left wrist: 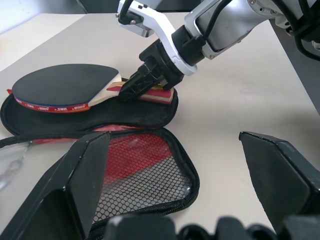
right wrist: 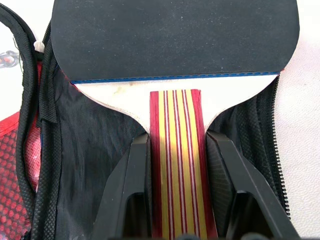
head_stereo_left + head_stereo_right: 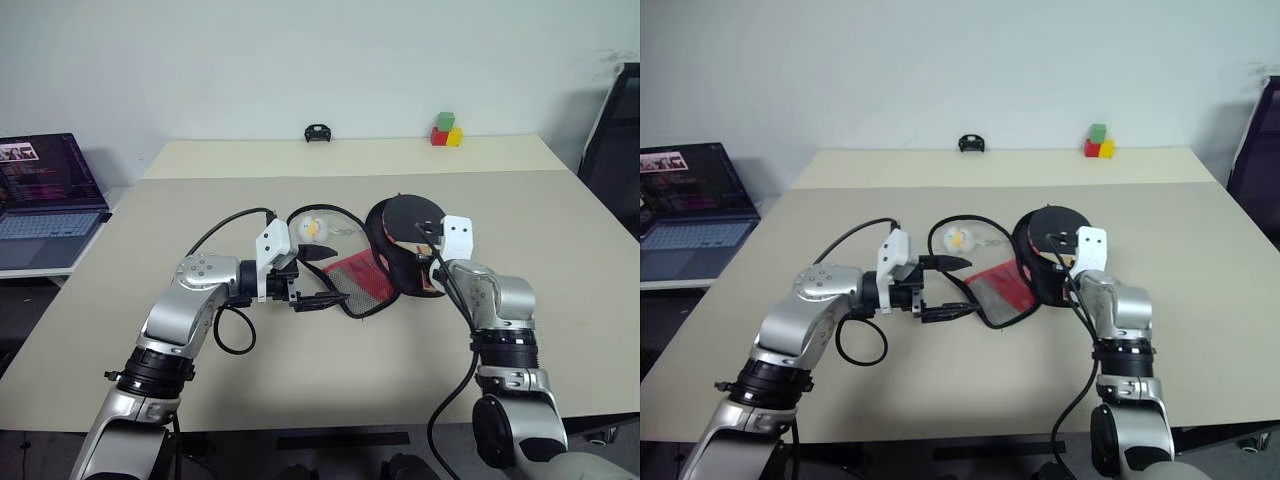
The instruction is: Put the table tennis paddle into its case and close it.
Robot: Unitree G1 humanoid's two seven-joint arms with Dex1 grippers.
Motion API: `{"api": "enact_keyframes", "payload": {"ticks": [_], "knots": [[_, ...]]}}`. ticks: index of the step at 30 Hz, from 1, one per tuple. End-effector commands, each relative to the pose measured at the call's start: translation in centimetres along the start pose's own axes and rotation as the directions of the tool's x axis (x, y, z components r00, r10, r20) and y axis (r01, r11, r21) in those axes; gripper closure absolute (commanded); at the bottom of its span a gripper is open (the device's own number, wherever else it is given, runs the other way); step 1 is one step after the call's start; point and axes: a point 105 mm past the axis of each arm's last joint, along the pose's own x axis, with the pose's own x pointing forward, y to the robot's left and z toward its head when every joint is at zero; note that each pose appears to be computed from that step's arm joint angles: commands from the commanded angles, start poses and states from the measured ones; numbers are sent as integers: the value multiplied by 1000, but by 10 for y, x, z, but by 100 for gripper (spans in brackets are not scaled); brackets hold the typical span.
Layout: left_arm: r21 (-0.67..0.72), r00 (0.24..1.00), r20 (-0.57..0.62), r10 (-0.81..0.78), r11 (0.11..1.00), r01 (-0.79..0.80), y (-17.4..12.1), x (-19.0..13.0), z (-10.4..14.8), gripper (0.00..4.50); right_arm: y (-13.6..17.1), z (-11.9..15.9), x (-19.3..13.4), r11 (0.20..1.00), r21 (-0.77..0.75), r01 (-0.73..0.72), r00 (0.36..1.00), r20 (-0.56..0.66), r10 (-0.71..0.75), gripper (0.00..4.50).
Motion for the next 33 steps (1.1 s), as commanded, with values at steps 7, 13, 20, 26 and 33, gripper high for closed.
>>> {"api": "enact_keyframes", "payload": {"ticks": [7, 13, 20, 26, 33], "knots": [[43, 999, 26, 22, 999, -23, 3, -6, 12, 0, 20, 16, -4, 997, -30, -66, 996, 52, 67, 305], [40, 999, 26, 28, 999, -29, 3, -6, 11, 0, 28, 22, -6, 997, -13, -82, 994, 73, 83, 104], [29, 996, 29, 80, 996, -81, 8, -9, 8, 0, 53, 44, -31, 973, 14, -229, 961, 164, 224, 104], [8, 982, 27, 186, 983, -186, 19, -16, 1, 0, 38, 55, -57, 959, -96, -267, 938, 205, 281, 104], [-12, 911, -37, 411, 911, -412, 49, -40, -22, 0, 22, 63, -83, 907, -248, -342, 897, 203, 393, 19]]}}
